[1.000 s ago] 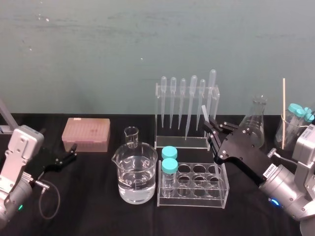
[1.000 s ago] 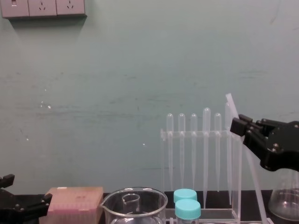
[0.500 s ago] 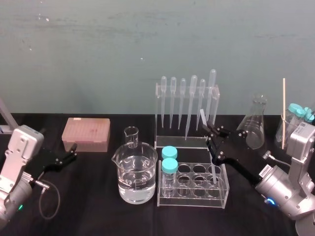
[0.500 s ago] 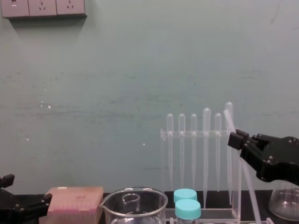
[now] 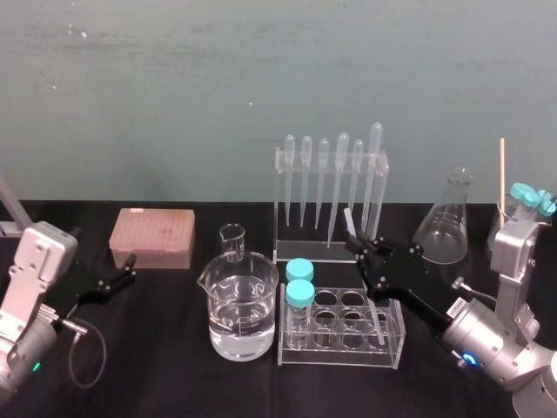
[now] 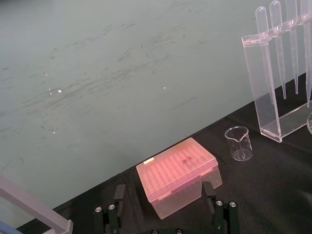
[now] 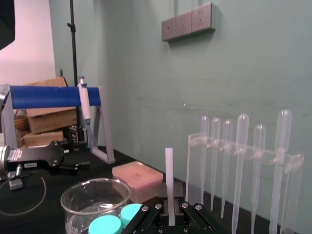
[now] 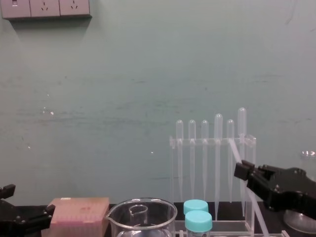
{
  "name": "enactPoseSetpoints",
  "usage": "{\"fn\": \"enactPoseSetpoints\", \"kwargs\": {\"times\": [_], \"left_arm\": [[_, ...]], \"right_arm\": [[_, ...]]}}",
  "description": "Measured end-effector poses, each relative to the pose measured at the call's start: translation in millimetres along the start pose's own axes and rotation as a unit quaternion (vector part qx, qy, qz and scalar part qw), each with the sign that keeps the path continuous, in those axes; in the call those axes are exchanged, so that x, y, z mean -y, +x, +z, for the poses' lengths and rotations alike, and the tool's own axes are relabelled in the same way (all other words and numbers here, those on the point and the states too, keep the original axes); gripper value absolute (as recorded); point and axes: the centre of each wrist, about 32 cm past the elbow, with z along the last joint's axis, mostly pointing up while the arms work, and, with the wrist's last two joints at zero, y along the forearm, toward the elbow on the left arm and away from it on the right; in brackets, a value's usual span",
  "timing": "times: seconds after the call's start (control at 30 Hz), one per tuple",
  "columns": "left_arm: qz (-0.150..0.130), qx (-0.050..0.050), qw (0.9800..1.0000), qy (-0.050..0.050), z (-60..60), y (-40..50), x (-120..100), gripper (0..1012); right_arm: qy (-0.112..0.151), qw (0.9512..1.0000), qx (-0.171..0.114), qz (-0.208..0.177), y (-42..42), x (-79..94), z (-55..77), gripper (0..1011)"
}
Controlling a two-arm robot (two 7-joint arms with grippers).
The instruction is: Pick up the stirring rod with one hand, then place it down.
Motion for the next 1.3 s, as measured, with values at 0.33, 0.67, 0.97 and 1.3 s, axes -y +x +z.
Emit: {"fn": "enactPoseSetpoints", "kwargs": {"times": [0.33, 0.67, 0.97, 1.3], "left_arm": [[0.000, 0.000, 1.0000, 0.000, 0.0, 0.0, 0.0, 1000], [0.000, 0.000, 1.0000, 0.000, 0.0, 0.0, 0.0, 1000], [0.000, 0.000, 1.0000, 0.000, 0.0, 0.0, 0.0, 1000], [0.000, 0.000, 1.0000, 0.000, 0.0, 0.0, 0.0, 1000]], "right_arm": [[-0.012, 0.9999, -0.004, 0.002, 2.5, -2.0, -1.7, 62], [-0.011, 0.9999, -0.004, 0.002, 2.2, -1.7, -1.7, 62], [-0.009, 0.9999, -0.004, 0.002, 2.2, -1.5, -1.6, 212], [-0.009, 1.0000, -0.004, 0.002, 2.1, -1.3, -1.5, 556]]}}
